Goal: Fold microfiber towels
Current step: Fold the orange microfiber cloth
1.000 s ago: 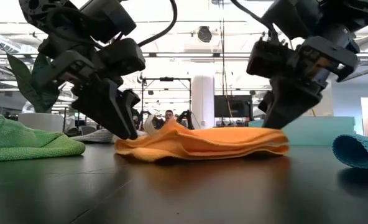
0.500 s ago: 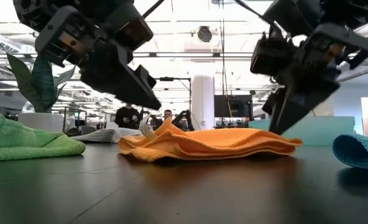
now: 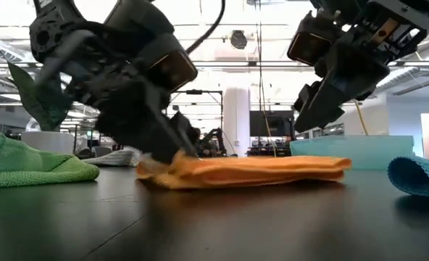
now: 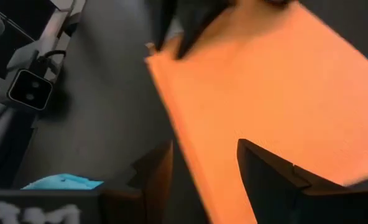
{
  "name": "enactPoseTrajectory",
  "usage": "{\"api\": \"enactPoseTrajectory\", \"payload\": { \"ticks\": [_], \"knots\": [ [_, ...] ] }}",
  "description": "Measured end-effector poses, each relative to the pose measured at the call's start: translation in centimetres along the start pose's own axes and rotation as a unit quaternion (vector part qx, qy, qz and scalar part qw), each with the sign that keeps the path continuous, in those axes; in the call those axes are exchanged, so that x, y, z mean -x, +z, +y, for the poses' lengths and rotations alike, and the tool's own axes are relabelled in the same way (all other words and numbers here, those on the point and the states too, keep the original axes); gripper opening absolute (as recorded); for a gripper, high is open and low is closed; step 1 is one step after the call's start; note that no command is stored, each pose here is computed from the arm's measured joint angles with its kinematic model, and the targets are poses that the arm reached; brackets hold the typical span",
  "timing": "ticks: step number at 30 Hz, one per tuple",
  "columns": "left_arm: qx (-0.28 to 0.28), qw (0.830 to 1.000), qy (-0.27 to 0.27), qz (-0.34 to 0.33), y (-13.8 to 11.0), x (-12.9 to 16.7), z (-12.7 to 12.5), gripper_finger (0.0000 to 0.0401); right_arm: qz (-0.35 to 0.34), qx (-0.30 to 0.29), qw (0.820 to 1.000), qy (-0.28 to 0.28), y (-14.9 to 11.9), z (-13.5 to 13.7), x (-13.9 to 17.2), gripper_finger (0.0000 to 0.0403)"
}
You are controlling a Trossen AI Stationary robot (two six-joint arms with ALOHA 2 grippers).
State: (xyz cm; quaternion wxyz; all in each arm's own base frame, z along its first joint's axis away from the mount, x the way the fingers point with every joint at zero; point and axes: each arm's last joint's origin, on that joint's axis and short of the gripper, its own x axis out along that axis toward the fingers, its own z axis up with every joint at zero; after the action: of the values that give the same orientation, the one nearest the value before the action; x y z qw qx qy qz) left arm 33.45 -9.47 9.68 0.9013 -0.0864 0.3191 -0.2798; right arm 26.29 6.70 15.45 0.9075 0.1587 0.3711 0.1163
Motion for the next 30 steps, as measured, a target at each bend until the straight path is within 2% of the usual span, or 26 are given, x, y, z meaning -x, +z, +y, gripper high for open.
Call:
{"api": "enactPoseTrajectory", "payload": {
  "ticks": [2, 5, 12, 16, 19, 24, 28, 30],
  "knots": [
    [0.002, 0.999, -0.026, 0.039, -0.5, 0.1, -0.5, 0.0115, 0.001, 0.000, 1.000, 0.000, -0.1, 0.0, 0.0, 0.0172],
    [0.001, 0.997, -0.027, 0.071, -0.2, 1.0, -1.3, 0.0115, -0.002, 0.004, 1.000, 0.002, 0.0, 0.1, 0.0, 0.0172],
    [-0.055, 0.996, 0.046, 0.049, 3.0, 5.2, -3.7, 0.0115, -0.063, 0.050, 0.996, -0.034, 0.8, 0.0, -0.6, 0.0171],
    [-0.058, 0.994, 0.085, 0.040, 3.4, 5.7, -3.3, 0.0115, -0.098, 0.081, 0.989, -0.070, 0.9, -0.8, -2.2, 0.0171],
    [-0.030, 0.993, 0.099, 0.062, 2.4, 4.9, -2.3, 0.0115, -0.113, 0.080, 0.984, -0.111, 0.8, -2.3, -3.3, 0.0162],
    [0.005, 0.981, 0.139, 0.136, 0.1, 4.0, -0.9, 0.0115, -0.083, 0.060, 0.981, -0.165, -0.2, -4.8, -4.4, 0.0101],
    [0.008, 0.971, 0.182, 0.153, -0.1, 4.5, -0.1, 0.0115, -0.054, 0.063, 0.980, -0.179, -0.9, -5.3, -4.7, 0.0028],
    [-0.009, 0.971, 0.185, 0.154, 0.1, 4.9, 0.2, 0.0115, -0.040, 0.060, 0.981, -0.179, -1.2, -4.9, -4.8, 0.0008]
  ]
}}
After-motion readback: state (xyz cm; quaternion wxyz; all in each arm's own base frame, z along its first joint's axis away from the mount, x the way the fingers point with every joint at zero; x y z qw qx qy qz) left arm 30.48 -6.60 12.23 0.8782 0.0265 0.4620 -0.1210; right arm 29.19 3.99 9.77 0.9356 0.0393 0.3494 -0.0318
